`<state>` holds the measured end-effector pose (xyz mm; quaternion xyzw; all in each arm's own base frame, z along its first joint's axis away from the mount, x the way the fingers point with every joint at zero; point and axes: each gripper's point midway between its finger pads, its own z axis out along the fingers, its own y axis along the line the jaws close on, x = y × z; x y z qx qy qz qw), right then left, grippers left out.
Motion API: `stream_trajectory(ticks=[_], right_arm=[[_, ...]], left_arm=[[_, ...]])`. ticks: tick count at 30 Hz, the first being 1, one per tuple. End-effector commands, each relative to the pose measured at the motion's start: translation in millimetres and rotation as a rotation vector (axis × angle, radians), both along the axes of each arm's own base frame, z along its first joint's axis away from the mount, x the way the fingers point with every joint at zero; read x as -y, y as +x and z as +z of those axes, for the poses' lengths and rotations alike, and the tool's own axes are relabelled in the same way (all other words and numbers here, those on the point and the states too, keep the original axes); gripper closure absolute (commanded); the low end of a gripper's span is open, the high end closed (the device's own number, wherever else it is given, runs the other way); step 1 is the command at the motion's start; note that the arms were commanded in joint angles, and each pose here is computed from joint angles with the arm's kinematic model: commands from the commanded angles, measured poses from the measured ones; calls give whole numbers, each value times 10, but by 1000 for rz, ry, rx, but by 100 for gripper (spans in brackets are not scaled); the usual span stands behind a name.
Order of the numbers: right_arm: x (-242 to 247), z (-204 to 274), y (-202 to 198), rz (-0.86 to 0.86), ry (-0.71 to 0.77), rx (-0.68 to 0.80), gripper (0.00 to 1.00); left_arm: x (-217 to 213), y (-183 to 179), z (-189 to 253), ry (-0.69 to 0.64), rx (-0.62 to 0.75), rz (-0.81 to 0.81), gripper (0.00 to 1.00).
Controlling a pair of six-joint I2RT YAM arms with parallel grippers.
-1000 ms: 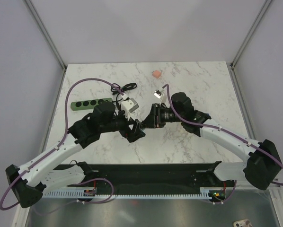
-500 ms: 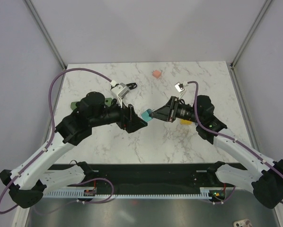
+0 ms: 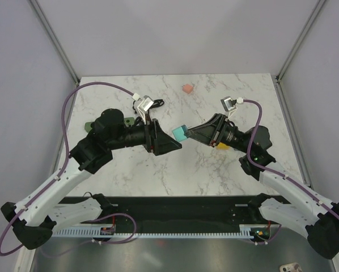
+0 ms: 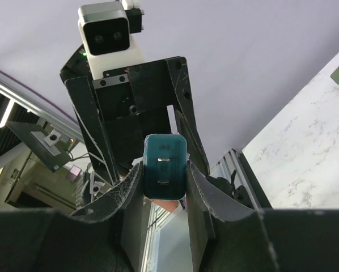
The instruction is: Insert the plug
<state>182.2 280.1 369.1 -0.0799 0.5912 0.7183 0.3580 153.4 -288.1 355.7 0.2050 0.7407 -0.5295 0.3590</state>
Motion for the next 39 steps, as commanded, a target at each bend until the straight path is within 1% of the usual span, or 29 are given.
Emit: stream_trajectory(ticks=[1, 6, 11, 15, 22, 23, 24, 26, 27, 29, 30, 31, 33, 34, 35, 36, 37, 38, 39], right_arm=[[47, 235, -115, 31, 82, 58, 100], [38, 226, -134, 37, 82, 55, 100], [14, 147, -113, 37, 59, 44, 100], [5, 113, -103, 36, 53, 38, 100], [-6, 84, -68, 28, 45, 33, 100], [-21, 64, -54, 29, 41, 28, 100], [-28, 63, -59, 34, 41, 27, 100], [-43, 52, -43, 38, 39, 22, 100], [-50, 42, -42, 39, 38, 21, 100], [-65, 32, -39, 44, 38, 20, 99], [-70, 27, -29, 43, 37, 17, 96], [-74, 24, -25, 44, 35, 17, 86], [-83, -2, -8, 40, 28, 15, 73], [-74, 17, -7, 32, 28, 22, 58], [-73, -18, 14, 19, 14, 15, 48], [-65, -24, 17, 10, 7, 13, 36], [-36, 33, -13, 0, 7, 30, 16], [-28, -65, 62, -39, -35, -21, 7], [-9, -110, 96, -69, -68, -18, 2]], left_arm=[[76, -72, 268, -131, 15, -49, 21], [154, -4, 243, -140, -10, -48, 28], [190, 31, 252, -162, -22, -41, 33], [169, 59, 282, -180, -27, -11, 41], [111, 91, 339, -220, -26, 38, 48], [112, 98, 333, -221, -29, 41, 51], [114, 101, 331, -224, -32, 43, 61], [114, 87, 332, -235, -47, 41, 70], [126, 94, 337, -241, -52, 40, 80], [142, 89, 329, -243, -68, 34, 93], [138, 88, 342, -246, -69, 35, 98], [139, 104, 318, -244, -71, 43, 98], [115, 116, 321, -250, -72, 60, 98], [97, 156, 304, -251, -82, 81, 98], [74, 184, 302, -251, -86, 95, 98], [19, 251, 297, -249, -94, 124, 98], [-24, 292, 275, -236, -117, 148, 98], [-70, 347, 247, -226, -133, 175, 98], [-172, 472, 223, -219, -146, 231, 98]])
